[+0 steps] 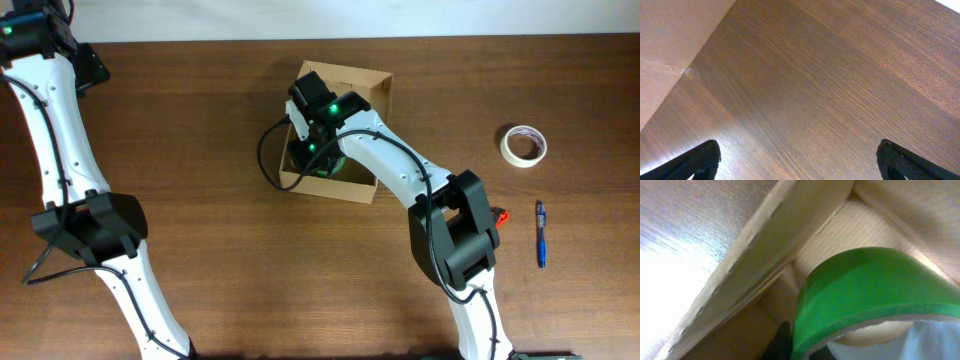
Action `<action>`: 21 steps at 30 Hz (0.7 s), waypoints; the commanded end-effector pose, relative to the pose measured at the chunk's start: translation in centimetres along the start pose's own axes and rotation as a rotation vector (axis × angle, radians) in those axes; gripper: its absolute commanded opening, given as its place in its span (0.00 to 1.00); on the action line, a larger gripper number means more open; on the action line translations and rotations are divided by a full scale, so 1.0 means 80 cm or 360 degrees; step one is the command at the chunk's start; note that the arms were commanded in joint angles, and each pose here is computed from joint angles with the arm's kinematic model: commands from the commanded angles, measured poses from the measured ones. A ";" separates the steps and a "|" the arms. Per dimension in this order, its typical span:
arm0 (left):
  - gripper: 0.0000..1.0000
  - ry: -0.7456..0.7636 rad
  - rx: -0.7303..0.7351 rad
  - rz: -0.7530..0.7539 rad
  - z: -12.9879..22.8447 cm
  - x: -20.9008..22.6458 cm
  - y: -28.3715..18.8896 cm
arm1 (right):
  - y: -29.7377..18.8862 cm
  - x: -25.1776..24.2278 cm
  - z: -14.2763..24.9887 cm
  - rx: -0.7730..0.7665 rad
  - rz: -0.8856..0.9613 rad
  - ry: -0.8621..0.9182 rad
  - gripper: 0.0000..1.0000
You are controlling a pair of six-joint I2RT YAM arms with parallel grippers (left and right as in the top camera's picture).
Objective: Pack container
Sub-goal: 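Open the right gripper and lift it out of the box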
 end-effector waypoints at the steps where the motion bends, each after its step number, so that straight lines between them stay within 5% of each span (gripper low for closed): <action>1: 1.00 -0.0004 -0.0039 0.0011 -0.002 0.009 -0.017 | -0.001 0.005 -0.003 -0.0014 -0.0004 -0.0023 0.33; 13: 1.00 -0.0004 -0.0039 0.0011 -0.002 0.009 -0.017 | -0.012 0.005 -0.009 -0.0065 0.0017 -0.0065 0.36; 21: 1.00 -0.0004 -0.0039 0.0011 -0.002 0.009 -0.017 | -0.100 0.008 -0.043 -0.0373 0.0052 -0.0072 0.42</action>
Point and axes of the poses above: each gripper's point midway between its finger pads, its own y axis out along the fingers, its own x axis along the line the jaws close on, z = x × y, the point moved 4 cm from there along -y, back along the fingers, and after that the axes turned 13 degrees about y, right-handed, at the moved point
